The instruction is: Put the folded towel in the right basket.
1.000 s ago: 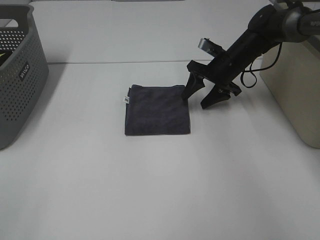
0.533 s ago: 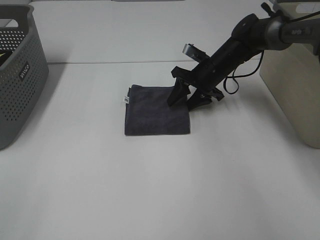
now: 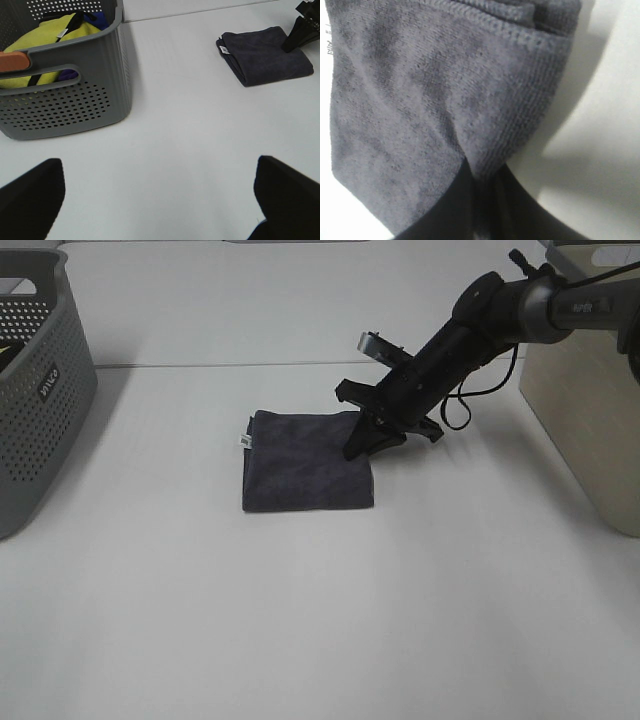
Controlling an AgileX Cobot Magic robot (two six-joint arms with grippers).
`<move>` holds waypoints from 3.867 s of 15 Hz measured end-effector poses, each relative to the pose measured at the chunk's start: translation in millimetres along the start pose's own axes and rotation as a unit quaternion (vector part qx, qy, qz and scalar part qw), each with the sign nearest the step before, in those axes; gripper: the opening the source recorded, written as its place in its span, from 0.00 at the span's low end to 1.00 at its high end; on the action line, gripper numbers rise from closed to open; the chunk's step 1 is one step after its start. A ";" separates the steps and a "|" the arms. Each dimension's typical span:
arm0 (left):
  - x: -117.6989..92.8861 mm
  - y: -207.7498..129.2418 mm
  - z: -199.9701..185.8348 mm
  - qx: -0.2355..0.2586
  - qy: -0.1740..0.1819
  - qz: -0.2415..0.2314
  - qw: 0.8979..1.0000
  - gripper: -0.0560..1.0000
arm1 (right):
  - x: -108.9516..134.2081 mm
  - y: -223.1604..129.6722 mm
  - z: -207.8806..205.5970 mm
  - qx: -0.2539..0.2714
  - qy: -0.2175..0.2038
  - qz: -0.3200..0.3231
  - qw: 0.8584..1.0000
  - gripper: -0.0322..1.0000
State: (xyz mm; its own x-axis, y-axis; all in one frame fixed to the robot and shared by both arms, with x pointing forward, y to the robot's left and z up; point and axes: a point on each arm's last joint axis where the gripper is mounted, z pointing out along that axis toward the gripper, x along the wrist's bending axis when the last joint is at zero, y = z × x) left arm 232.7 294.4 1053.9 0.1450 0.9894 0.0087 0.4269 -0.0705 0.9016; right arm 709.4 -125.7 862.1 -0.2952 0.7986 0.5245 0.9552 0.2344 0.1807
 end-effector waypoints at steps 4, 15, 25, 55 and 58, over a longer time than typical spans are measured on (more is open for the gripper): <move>0.0 0.0 0.0 0.000 0.000 0.000 1.000 0.98 | 36.0 9.2 -61.3 -0.042 -0.011 -0.049 0.998 0.07; 0.0 0.0 0.0 0.000 0.000 0.000 1.000 0.98 | 110.4 -38.9 -305.4 -0.223 -0.170 -0.122 0.952 0.07; 0.0 0.0 0.0 0.000 0.000 0.000 1.000 0.98 | 1.7 -93.7 -416.1 -0.295 -0.253 0.044 0.920 0.07; 0.0 0.0 0.0 0.000 0.000 0.000 1.000 0.98 | 89.5 -104.2 -384.3 -0.269 -0.245 0.014 0.931 0.78; 0.0 0.0 0.0 0.000 0.000 0.000 1.000 0.98 | 93.5 -150.0 -369.8 -0.234 -0.245 0.031 0.940 0.78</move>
State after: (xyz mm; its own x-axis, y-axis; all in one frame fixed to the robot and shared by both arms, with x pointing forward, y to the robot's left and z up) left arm 232.7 294.4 1053.9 0.1450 0.9894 0.0087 0.4269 -0.0705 0.9016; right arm 530.6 -291.2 1191.7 -0.0849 0.9891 0.1207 0.8218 0.0010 0.5698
